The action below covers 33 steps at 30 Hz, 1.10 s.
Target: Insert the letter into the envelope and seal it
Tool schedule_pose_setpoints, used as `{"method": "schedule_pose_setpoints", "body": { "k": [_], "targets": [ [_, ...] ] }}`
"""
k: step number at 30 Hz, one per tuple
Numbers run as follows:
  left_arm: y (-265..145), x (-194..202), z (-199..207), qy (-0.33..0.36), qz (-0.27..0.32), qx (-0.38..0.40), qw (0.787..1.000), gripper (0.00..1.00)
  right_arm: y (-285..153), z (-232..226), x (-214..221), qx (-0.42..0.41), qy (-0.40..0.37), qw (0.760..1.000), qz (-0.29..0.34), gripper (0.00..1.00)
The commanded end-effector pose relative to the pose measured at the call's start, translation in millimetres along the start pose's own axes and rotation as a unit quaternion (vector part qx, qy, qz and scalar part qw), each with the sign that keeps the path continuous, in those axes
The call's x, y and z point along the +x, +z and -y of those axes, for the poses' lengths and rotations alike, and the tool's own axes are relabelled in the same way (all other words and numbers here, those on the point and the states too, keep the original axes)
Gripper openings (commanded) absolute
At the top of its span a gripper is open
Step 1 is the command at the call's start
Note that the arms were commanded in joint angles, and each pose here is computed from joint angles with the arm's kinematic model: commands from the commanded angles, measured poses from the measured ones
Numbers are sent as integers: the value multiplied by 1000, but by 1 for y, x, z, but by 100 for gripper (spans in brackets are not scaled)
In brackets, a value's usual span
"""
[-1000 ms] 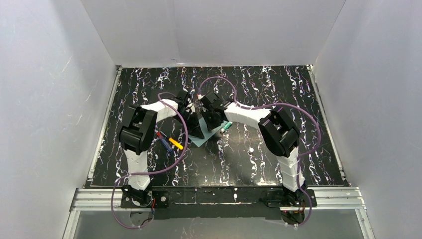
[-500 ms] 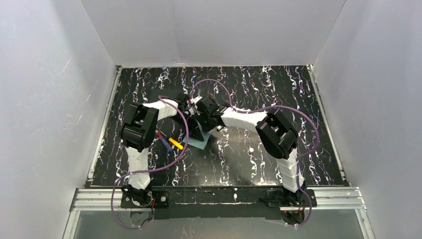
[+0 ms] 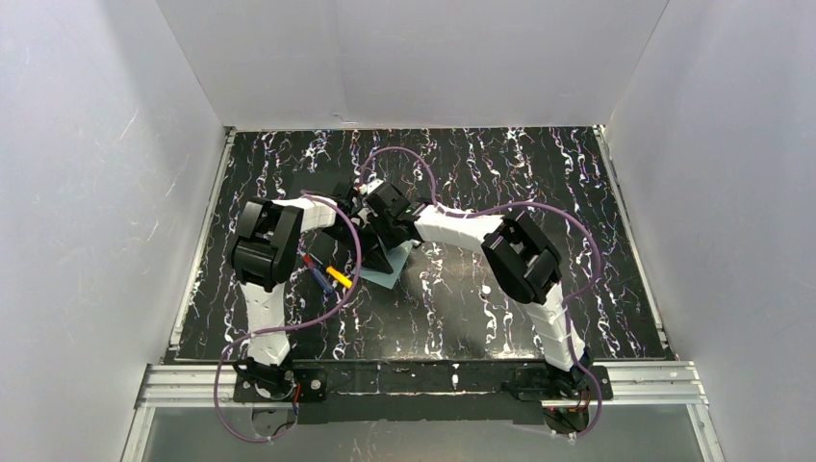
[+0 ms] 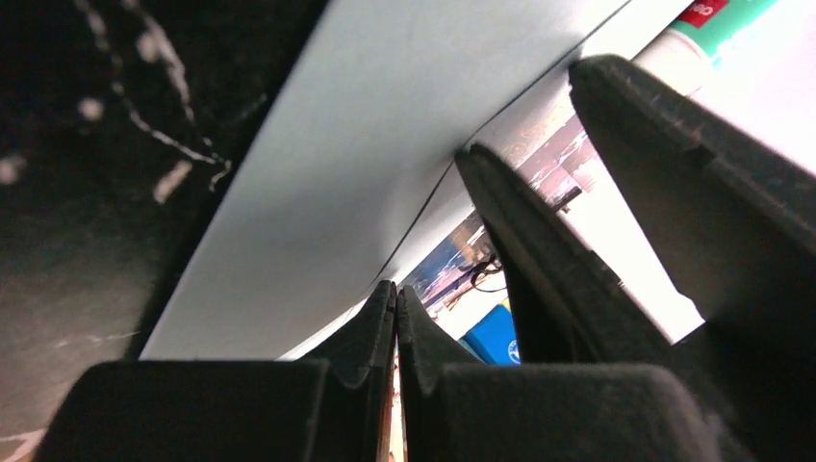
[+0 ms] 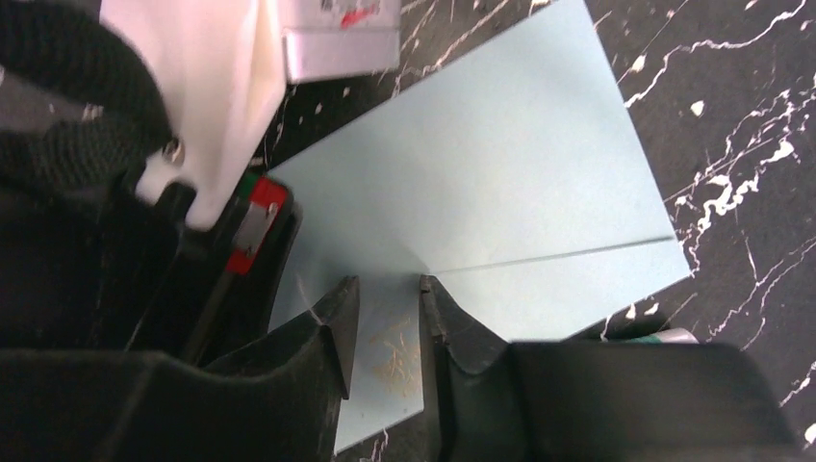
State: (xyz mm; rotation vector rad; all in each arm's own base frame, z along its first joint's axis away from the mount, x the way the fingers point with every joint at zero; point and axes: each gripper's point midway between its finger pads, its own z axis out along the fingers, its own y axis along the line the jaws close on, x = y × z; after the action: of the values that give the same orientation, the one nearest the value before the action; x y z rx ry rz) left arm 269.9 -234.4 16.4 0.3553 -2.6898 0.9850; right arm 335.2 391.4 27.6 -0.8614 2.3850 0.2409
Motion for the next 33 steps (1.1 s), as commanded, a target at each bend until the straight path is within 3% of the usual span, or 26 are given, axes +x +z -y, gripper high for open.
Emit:
{"method": "schedule_pose_setpoints", "body": {
  "k": [1,6,13,20,27,33],
  "targets": [
    [13,13,-52,-47,-26,-64,997,0,29,28,47,71,1,995,-74,34],
    [12,13,-54,-53,-24,-58,997,0,25,33,52,78,15,994,-79,21],
    [12,11,-57,-62,-25,-51,996,0,22,48,51,63,38,995,-71,22],
    [11,9,-57,-62,-24,-49,997,0,20,80,20,64,82,994,-42,23],
    [9,4,-52,-60,-20,-44,997,0,-13,45,-28,-7,64,998,20,23],
    [9,3,-52,-61,-19,-44,997,0,-22,10,-22,-23,27,999,12,21]
  ]
}}
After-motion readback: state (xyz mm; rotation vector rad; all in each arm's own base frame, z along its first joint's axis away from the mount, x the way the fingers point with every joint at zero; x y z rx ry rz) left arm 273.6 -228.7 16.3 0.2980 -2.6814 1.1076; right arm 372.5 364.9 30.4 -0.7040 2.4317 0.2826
